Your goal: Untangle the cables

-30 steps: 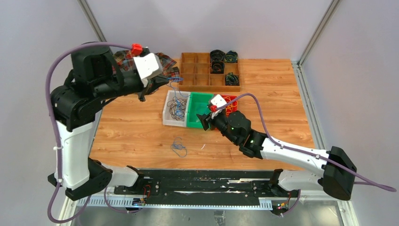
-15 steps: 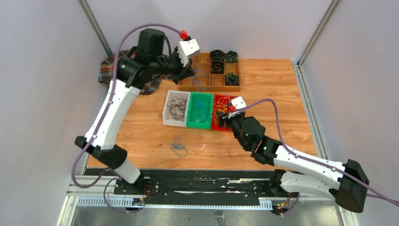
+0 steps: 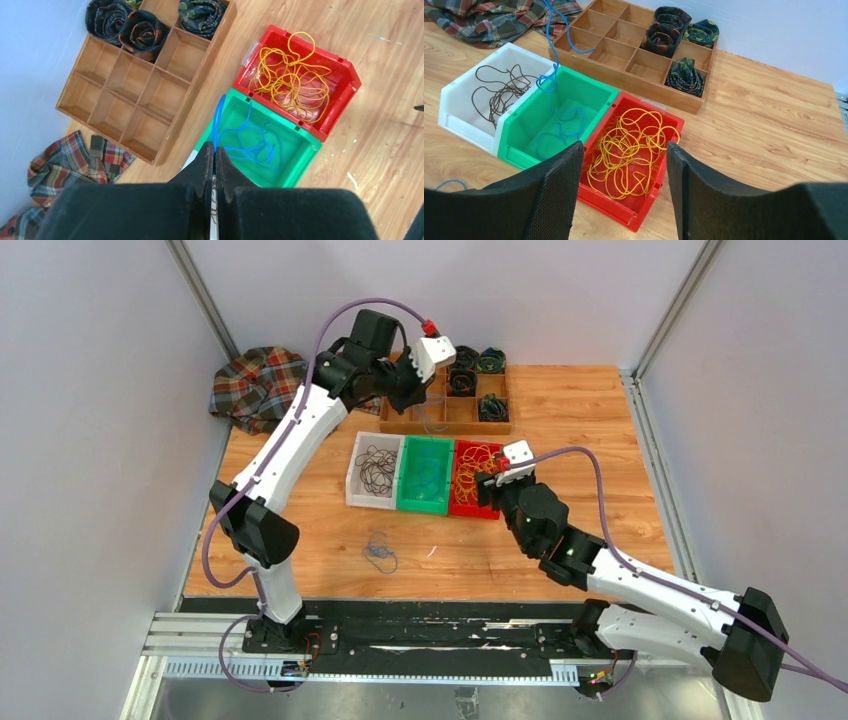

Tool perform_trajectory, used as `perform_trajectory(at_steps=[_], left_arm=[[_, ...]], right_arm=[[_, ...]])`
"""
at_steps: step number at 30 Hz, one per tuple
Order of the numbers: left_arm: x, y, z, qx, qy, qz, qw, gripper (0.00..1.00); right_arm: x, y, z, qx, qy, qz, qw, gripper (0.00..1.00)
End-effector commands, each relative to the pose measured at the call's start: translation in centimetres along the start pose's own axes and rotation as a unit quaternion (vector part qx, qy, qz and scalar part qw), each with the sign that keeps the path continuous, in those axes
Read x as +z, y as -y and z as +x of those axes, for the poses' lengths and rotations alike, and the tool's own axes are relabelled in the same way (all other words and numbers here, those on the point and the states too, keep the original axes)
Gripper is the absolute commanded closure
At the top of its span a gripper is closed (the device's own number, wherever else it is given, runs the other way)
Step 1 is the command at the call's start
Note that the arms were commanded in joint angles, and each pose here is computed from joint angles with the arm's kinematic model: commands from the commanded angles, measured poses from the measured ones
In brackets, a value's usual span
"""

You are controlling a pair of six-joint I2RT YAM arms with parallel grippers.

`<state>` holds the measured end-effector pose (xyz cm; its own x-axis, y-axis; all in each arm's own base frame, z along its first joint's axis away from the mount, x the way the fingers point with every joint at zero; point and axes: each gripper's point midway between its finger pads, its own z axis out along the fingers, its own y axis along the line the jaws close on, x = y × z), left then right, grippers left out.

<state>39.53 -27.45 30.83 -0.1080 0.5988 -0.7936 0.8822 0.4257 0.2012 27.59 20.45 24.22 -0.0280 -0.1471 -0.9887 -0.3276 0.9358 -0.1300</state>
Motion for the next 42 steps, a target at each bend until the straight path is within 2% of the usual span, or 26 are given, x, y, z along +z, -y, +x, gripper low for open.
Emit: perform_trajectory(at_steps=[1,16,22,26,27,29,30,31,34,36,37,42], left_arm=[[0.5,-1.2,-0.4,0.028,0.013,-0.029,0.999,1.0],[3.8,-0.8,4.4,0.006,-0.035,-0.026,0.999,1.0],[5.4,2.2,8.6,-0.033,-0.078,0.016,0.996,0.99],[6.1,3.7,10.5,-0.05,-0.102,0.028,0.993,0.94],[6.1,3.8,10.8,-0.053,-0.107,0.027,0.992,0.92],[5.8,3.8,11.2,-0.054,-0.115,0.022,0.992,0.78],[5.5,3.8,11.4,-0.052,-0.12,0.022,0.991,0.67],[5.0,4.1,11.5,-0.047,-0.124,0.027,0.991,0.51],[3.4,4.5,11.1,-0.037,-0.131,0.036,0.99,0.29],[1.7,4.7,10.2,-0.039,-0.132,0.037,0.99,0.07],[0.6,4.7,9.6,-0.041,-0.13,0.033,0.99,0.02],[-6.1,3.5,6.5,-0.029,-0.111,-0.038,0.993,0.02]], right_arm=[[0.2,1.3,-1.8,0.024,0.016,0.02,0.999,0.38],[-0.4,3.2,-1.6,0.042,0.018,0.033,0.998,0.37],[-0.3,2.7,-1.5,0.056,0.015,0.022,0.998,0.35],[-0.2,2.6,-1.9,0.054,0.011,0.02,0.998,0.31],[-0.1,2.6,-2.0,0.053,0.008,0.021,0.998,0.3],[0.0,2.4,-2.4,0.047,0.005,0.016,0.999,0.3],[0.1,2.3,-2.5,0.044,0.003,0.015,0.999,0.29],[0.2,2.3,-2.6,0.042,0.001,0.015,0.999,0.29],[0.4,1.9,-2.8,0.042,-0.011,0.008,0.999,0.29],[0.5,1.6,-2.9,0.042,-0.017,0.0,0.999,0.29],[0.5,1.3,-3.0,0.042,-0.019,-0.006,0.999,0.28],[0.9,-0.7,-1.8,0.041,-0.049,-0.046,0.997,0.28]])
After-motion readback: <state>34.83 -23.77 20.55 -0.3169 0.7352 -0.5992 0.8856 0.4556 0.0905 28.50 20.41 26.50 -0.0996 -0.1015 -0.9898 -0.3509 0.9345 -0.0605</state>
